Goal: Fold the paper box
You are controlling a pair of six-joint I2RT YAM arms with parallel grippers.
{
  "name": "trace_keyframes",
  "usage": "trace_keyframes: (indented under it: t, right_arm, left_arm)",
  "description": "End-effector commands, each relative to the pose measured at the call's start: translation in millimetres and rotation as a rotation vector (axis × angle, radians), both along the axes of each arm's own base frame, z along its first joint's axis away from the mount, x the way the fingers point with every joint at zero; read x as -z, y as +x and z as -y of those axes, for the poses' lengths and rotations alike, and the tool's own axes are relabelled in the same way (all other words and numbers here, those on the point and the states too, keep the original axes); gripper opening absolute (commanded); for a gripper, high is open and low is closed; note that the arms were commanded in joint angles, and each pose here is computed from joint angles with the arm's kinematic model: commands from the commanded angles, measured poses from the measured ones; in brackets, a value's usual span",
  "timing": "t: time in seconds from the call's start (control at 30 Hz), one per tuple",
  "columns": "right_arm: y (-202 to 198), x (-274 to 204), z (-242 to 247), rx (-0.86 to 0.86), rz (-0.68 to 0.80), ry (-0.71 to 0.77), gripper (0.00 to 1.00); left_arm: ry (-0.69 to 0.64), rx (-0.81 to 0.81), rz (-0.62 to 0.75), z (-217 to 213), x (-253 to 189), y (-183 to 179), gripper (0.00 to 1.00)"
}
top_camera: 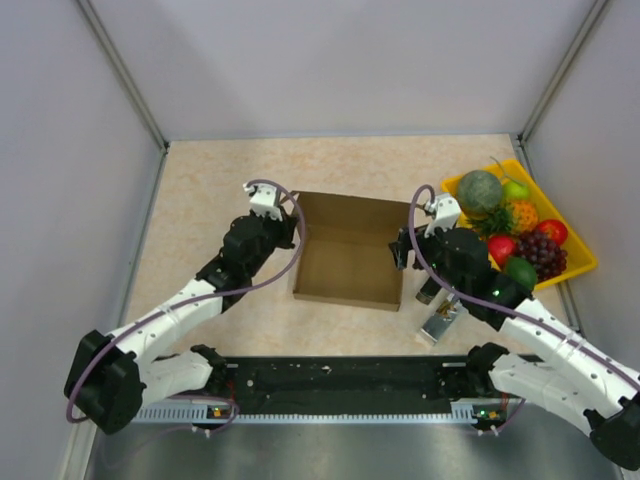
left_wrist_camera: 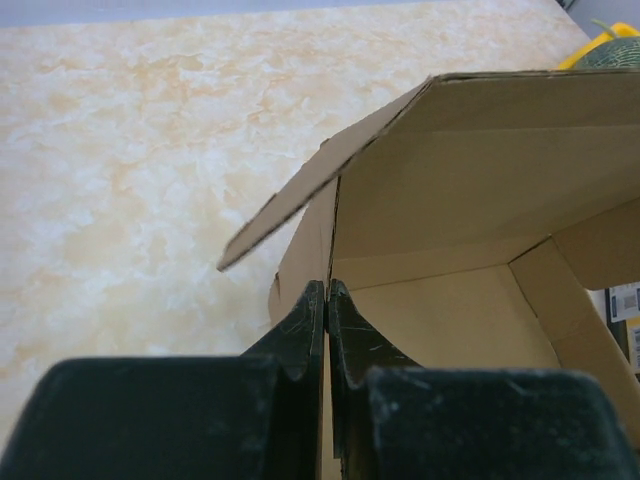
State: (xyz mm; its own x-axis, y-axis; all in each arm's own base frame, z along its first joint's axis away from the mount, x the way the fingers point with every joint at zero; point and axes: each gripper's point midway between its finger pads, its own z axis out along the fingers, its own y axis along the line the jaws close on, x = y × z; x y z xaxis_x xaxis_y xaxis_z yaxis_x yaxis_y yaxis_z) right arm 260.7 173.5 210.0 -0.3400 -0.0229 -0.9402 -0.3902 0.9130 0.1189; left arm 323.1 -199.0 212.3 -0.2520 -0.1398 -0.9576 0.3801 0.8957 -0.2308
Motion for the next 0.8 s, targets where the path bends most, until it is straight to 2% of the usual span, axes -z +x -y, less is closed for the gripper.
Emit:
trace_keyframes:
  t: [0.0, 0.17, 0.2, 0.3, 0.43, 0.47, 0.5, 0.77]
  right_arm:
    - [7.5, -17.6, 23.6, 0.105, 0.011, 0.049, 0.80]
    - [20.2, -41.4, 58.0, 0.310, -0.082, 0.145, 0.82]
    - [20.6, -56.6, 52.2, 0.283, -0.076, 0.161, 0.82]
    - [17.9, -56.9, 32.1, 0.171, -0.131, 0.138, 0.76]
    - [22.9, -72.5, 10.4, 0.075, -0.075, 0.096, 0.76]
    - [29.6, -64.0, 2.5, 0.055, -0.109, 0.070, 0.75]
    - [32.8, -80.8, -5.8, 0.023, -0.093, 0.085, 0.73]
    - [74.0, -76.2, -20.8, 0.049, -0.134, -0.041, 0.55]
  left_arm:
    - [0.021, -0.016, 0.069, -0.8, -28.9, 20.0, 0.00]
    - [0.003, -0.061, 0.063, -12.6, -36.9, 32.7, 0.00]
    - [-0.014, -0.083, 0.055, -20.0, -38.0, 37.2, 0.00]
    - [-0.042, -0.095, 0.050, -28.0, -41.5, 45.6, 0.00]
    - [-0.036, -0.100, 0.058, -34.9, -43.0, 56.8, 0.00]
    - [-0.036, -0.092, 0.057, -36.7, -42.5, 60.9, 0.00]
    - [-0.033, -0.088, 0.063, -37.5, -43.7, 63.1, 0.00]
    - [-0.028, -0.033, 0.038, -31.0, -39.8, 71.5, 0.00]
